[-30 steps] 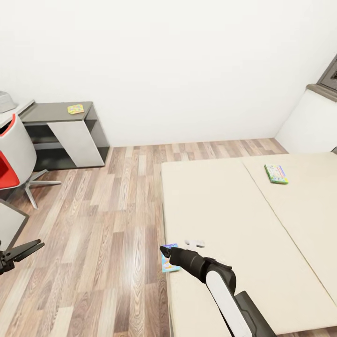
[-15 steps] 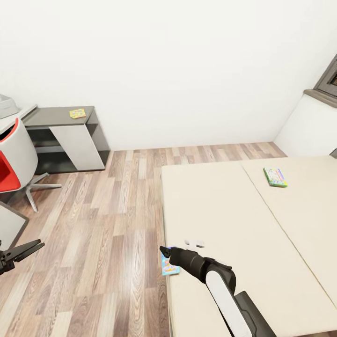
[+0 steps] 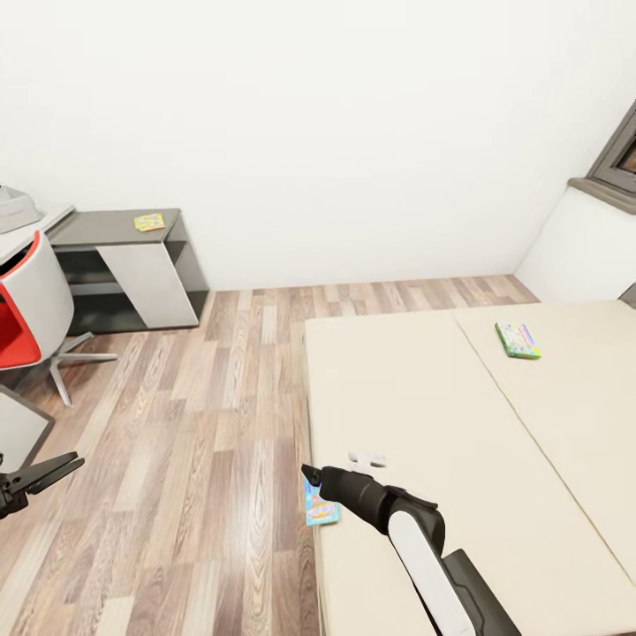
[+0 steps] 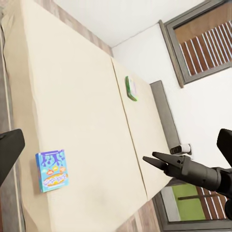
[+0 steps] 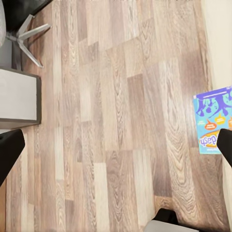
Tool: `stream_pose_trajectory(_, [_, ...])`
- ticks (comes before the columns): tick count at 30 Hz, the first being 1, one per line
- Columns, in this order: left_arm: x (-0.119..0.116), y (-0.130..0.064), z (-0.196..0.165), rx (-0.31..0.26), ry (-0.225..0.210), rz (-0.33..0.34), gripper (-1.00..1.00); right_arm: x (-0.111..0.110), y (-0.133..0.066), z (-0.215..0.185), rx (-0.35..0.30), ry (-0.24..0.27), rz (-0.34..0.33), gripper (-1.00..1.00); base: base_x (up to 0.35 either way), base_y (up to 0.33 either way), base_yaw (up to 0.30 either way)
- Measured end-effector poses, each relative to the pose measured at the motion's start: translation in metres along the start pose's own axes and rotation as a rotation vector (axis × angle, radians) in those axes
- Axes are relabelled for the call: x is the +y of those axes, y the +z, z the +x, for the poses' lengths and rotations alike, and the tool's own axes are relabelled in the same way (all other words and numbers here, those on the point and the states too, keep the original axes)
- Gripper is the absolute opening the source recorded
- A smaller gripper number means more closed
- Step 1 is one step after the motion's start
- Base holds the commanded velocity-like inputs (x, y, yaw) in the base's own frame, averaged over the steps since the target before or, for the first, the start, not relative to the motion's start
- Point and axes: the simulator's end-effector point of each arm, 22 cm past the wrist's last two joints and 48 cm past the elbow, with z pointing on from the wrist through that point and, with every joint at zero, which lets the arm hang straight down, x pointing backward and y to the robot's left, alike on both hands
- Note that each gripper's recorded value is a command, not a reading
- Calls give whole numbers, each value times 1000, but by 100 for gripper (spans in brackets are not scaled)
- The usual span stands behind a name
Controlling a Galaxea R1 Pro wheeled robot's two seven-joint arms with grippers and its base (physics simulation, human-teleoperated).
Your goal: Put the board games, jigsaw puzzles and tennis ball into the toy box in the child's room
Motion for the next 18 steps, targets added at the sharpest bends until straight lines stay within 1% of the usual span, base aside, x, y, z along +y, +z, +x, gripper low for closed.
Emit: stream_pose_trajectory(18, [-12, -4, -6, -16, 20, 16, 100, 4, -6, -4, -12, -12, 0, 100, 0, 0, 0])
